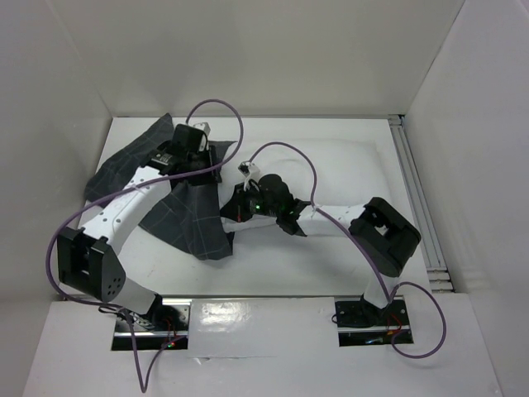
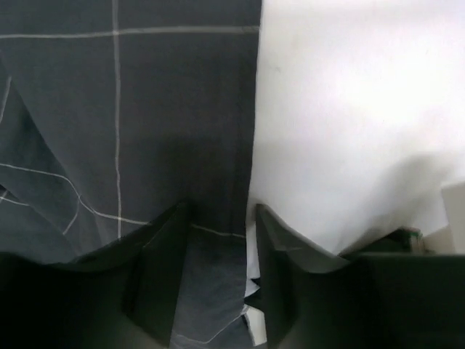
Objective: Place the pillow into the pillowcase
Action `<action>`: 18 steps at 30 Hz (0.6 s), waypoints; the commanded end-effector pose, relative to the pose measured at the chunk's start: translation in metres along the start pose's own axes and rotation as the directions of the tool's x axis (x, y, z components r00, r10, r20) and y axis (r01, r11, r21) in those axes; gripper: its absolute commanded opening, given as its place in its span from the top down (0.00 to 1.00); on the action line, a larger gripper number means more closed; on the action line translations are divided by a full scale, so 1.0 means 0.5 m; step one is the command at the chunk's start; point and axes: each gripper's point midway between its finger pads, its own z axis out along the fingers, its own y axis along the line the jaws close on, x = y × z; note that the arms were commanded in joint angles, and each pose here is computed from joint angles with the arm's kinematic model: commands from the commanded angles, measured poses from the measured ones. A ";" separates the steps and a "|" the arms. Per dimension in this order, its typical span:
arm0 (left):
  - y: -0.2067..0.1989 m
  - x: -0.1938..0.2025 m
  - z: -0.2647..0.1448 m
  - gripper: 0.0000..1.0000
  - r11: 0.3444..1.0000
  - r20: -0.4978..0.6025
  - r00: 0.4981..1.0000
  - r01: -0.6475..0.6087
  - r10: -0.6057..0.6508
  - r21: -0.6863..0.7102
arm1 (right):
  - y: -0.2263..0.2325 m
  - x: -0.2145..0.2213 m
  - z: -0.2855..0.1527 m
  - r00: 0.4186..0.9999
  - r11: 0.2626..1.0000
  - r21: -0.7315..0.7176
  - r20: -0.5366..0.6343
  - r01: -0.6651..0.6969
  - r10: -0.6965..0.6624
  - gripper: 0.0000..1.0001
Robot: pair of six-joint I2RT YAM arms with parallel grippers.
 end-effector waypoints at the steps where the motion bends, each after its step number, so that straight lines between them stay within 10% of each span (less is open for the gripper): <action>1: 0.004 -0.056 -0.006 0.62 0.999 0.080 0.997 -0.012 0.016 -0.041 | 0.023 -0.042 -0.010 0.997 0.999 -0.011 0.057 0.043 -0.043 1.00; 5: -0.005 -0.076 0.006 1.00 0.999 0.074 0.997 -0.025 0.028 -0.044 | 0.026 -0.045 -0.014 0.997 0.999 -0.010 0.058 0.053 -0.052 1.00; 18: -0.218 -0.267 -0.116 1.00 0.932 0.231 0.973 -0.107 0.026 0.347 | 0.137 -0.086 -0.051 0.959 0.962 -0.027 0.091 0.271 -0.268 1.00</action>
